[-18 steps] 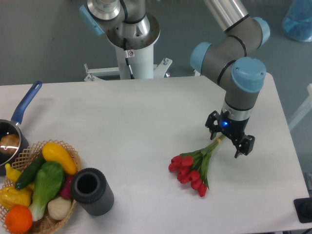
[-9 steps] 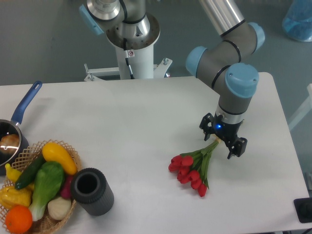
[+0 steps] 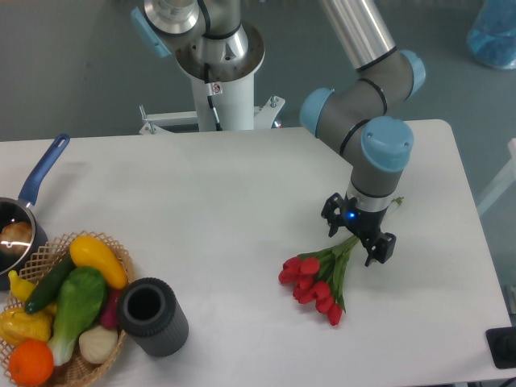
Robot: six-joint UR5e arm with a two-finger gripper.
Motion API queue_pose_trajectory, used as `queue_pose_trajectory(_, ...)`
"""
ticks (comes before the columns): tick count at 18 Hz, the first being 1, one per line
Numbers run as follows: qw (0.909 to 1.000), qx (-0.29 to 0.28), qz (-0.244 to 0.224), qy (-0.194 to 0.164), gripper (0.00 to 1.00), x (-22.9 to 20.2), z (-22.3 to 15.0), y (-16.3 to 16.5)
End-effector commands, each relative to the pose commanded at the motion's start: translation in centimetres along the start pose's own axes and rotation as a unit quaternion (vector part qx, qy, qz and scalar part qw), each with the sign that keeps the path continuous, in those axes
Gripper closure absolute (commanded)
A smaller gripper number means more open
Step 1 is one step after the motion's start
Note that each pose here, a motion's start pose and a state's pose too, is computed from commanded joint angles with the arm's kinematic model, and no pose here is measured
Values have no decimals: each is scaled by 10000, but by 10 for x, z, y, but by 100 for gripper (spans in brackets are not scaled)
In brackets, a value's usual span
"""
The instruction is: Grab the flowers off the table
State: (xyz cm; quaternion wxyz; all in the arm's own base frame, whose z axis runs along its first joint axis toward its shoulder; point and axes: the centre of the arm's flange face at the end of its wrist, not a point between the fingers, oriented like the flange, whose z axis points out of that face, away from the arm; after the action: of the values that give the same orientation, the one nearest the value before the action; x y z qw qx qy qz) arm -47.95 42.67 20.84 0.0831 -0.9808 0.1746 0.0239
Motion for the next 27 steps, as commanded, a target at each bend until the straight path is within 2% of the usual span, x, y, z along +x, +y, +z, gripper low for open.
queue_pose_trajectory(5, 9993, -60, -359, 103, 0, 7, 27, -28)
queue_pose_trajectory(8, 9993, -101, -369, 47, 0, 5, 24, -29)
queue_pose_trajectory(9, 9993, -96, -358, 24, 8, 3, 23, -29)
queue_pose_trajectory(10, 9992, -96, -389, 23, 55, 3, 22, -29)
queue_pose_trajectory(11, 9991, -93, -410, 7, 88, 3, 19, -28)
queue_pose_trajectory(12, 9991, -87, -421, -24, 100, 1, 15, -27)
queue_pose_trajectory(18, 9967, -19, -770, -268, 100, -6, -16, -18)
queue_pose_trajectory(23, 9960, -22, -813, -360, 100, -12, -25, -16)
queue_pose_trajectory(27, 9938, 25, -861, -698, 100, -40, -57, -11)
